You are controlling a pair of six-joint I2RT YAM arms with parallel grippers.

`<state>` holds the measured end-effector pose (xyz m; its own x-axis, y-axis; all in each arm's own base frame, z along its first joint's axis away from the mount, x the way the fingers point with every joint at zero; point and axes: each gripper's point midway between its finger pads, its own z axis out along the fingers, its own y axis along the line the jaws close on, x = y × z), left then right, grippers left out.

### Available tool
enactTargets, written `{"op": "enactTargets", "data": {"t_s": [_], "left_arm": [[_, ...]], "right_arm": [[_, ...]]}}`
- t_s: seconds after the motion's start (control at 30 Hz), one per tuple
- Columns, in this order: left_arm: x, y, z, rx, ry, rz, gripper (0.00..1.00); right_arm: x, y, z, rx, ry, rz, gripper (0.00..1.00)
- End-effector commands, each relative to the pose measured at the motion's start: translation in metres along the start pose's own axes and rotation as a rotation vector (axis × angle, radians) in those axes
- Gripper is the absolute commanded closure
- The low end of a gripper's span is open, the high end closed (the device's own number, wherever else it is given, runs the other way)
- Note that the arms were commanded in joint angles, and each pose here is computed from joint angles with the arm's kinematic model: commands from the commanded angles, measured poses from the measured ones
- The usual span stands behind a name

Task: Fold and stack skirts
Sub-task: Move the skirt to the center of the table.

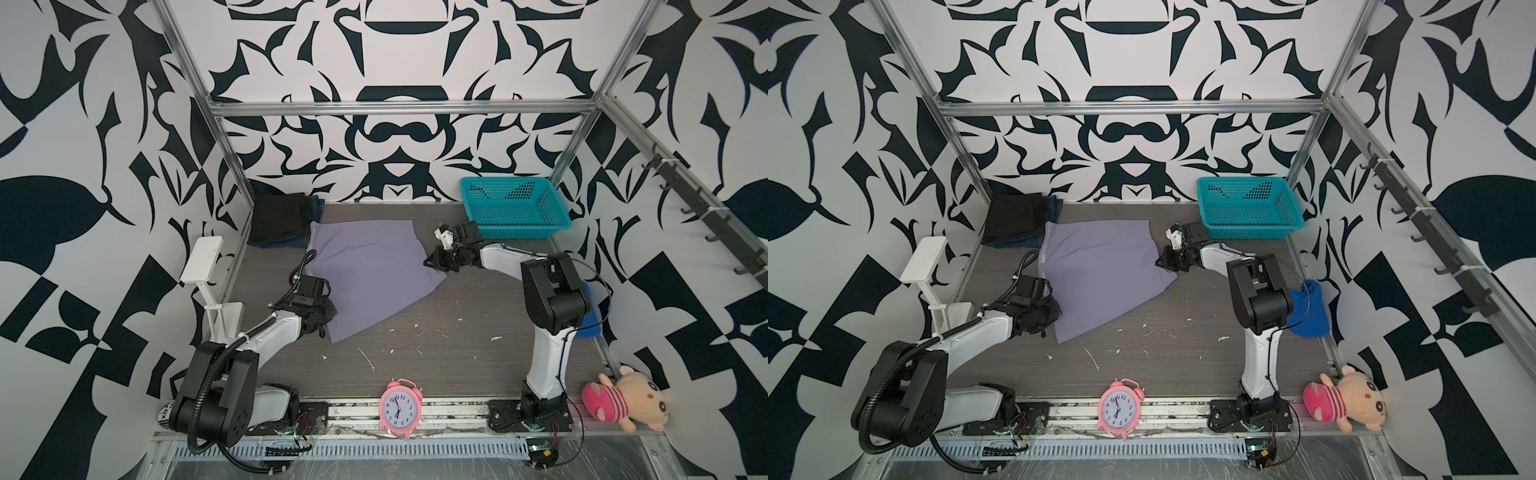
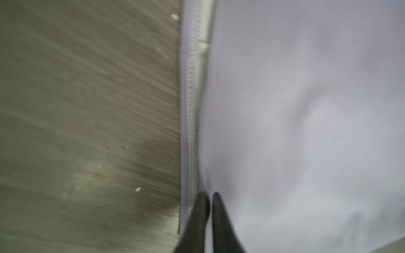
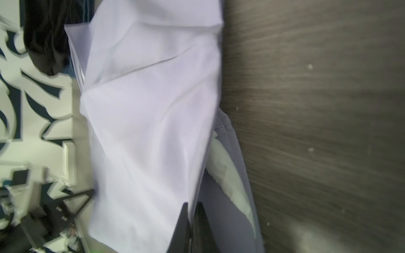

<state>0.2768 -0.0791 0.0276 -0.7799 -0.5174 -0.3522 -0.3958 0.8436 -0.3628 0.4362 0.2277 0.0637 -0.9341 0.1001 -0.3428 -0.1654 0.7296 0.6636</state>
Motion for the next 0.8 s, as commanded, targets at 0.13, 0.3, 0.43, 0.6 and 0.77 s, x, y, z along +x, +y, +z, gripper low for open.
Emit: {"op": "enactTargets", "data": {"t_s": [0.13, 0.3, 0.43, 0.6, 0.77], "left_arm": [[-0.007, -0.013, -0.017, 0.083, -0.05, -0.001, 1.0], [-0.003, -0.012, -0.031, 0.088, -0.04, -0.007, 1.0], [0.011, -0.015, -0.036, 0.125, 0.007, -0.013, 1.0], [0.046, -0.01, -0.046, 0.101, 0.068, 0.005, 1.0], [0.067, 0.01, -0.062, 0.099, 0.073, -0.07, 1.0]], "right_arm": [[-0.02, 0.019, -0.03, -0.01, -0.099, 0.003, 1.0], [-0.014, 0.026, -0.059, 0.016, -0.158, 0.03, 1.0], [0.009, 0.008, -0.086, 0.095, -0.213, 0.091, 1.0], [0.058, -0.008, -0.09, 0.119, -0.134, 0.146, 1.0], [0.102, -0.042, -0.085, 0.213, -0.056, 0.205, 1.0]]}}
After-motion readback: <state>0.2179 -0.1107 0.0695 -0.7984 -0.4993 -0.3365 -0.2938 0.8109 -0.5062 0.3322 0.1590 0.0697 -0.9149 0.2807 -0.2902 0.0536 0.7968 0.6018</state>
